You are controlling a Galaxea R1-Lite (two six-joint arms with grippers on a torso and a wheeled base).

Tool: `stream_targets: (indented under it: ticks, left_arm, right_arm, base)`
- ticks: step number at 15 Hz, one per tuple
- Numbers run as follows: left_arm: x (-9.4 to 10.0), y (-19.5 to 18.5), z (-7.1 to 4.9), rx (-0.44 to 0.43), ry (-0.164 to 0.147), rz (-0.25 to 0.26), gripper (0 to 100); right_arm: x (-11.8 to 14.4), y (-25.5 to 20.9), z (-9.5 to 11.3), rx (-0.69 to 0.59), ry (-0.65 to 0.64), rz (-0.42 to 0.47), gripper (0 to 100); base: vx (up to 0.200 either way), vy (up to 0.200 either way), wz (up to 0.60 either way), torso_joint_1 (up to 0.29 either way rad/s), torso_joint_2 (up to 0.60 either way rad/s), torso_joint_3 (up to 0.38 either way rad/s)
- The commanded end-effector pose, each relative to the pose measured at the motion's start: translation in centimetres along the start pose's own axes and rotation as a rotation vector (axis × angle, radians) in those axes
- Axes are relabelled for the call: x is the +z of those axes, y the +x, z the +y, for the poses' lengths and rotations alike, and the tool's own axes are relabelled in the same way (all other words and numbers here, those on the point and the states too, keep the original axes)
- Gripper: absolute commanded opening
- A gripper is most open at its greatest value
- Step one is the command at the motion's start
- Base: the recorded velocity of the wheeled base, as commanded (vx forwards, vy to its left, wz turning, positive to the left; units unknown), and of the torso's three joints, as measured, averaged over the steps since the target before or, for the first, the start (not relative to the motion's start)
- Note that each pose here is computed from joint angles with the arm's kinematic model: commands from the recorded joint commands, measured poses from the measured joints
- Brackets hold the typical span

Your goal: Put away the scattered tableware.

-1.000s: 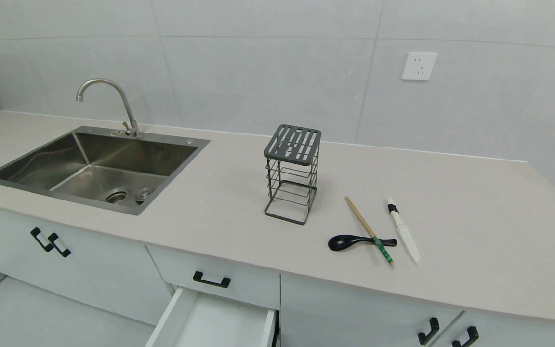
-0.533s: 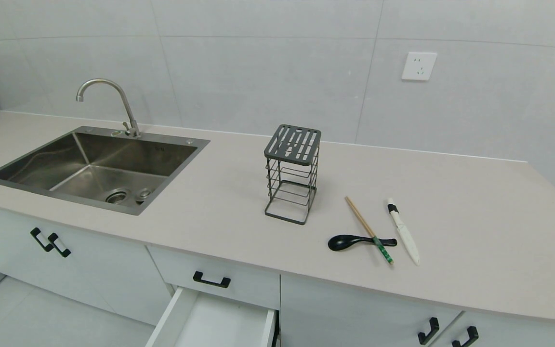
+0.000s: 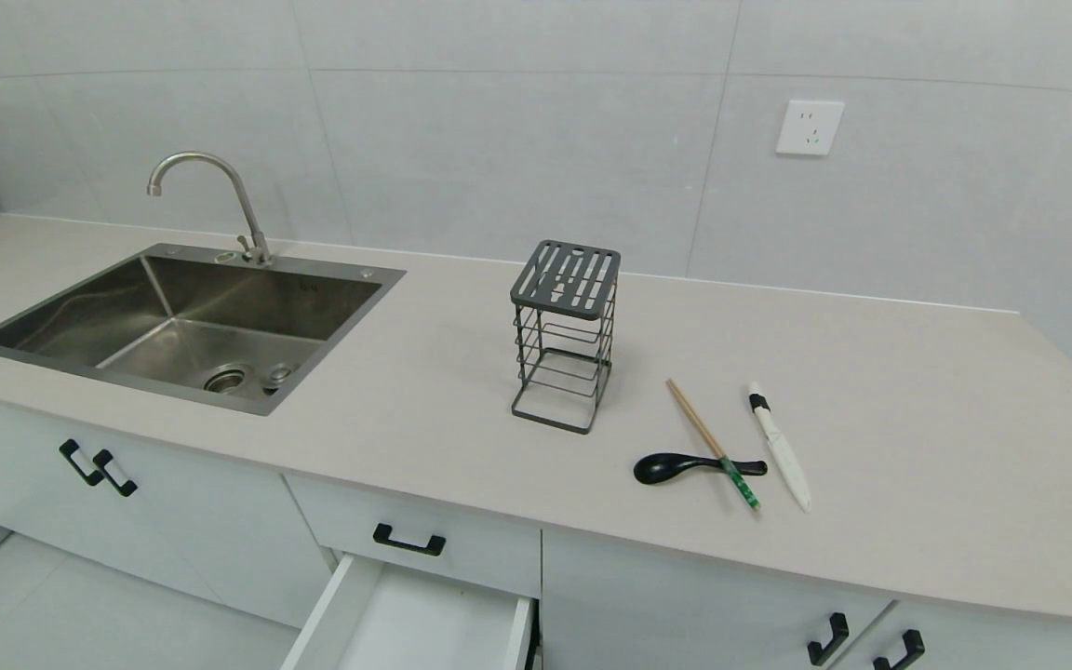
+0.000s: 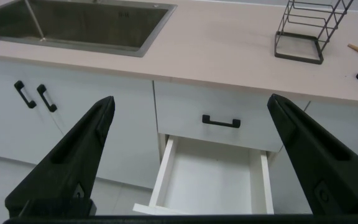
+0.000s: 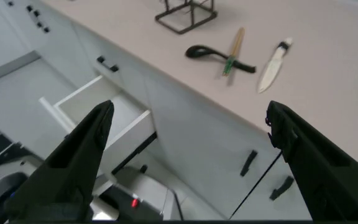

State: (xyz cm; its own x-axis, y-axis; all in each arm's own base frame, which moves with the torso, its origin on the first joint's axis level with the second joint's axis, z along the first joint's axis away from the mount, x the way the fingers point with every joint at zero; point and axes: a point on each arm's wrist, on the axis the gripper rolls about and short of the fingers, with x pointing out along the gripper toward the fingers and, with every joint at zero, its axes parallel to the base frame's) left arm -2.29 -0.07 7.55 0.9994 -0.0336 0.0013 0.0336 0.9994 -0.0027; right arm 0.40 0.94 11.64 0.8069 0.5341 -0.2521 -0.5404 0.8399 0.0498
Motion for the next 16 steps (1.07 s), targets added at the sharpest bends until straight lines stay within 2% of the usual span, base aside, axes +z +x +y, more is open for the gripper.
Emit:
stream_targets:
  ticks: [1,2,5,8,16]
  left_arm:
    - [0.0,0.0,0.0,0.000,0.000,0.001,100]
    - [0.0,0.0,0.0,0.000,0.000,0.001,100]
    - [0.0,0.0,0.0,0.000,0.000,0.001,100]
    - [0.0,0.0,0.0,0.000,0.000,0.001,100]
    - [0.0,0.0,0.0,0.000,0.000,0.001,100]
  right_arm:
    - [1.6,1.7,-0.7,0.044,0.031,0.118,100]
    - [2.3,2.9,-1.2,0.039,0.064,0.193,100]
    - [3.1,4.9,-2.1,0.026,0.088,0.259,100]
    - [4.0,7.0,-3.0,-0.013,0.085,0.269,100]
    - [4.0,8.7,-3.6,0.005,0.033,0.343,100]
  base:
    - [0.000,0.000,0.00,0.000,0.00,0.000]
    - [0.000,0.000,0.00,0.000,0.00,0.000]
    - [0.000,0.000,0.00,0.000,0.00,0.000]
    - [0.000,0.000,0.00,0.000,0.00,0.000]
    - [0.000,0.000,0.00,0.000,0.00,0.000]
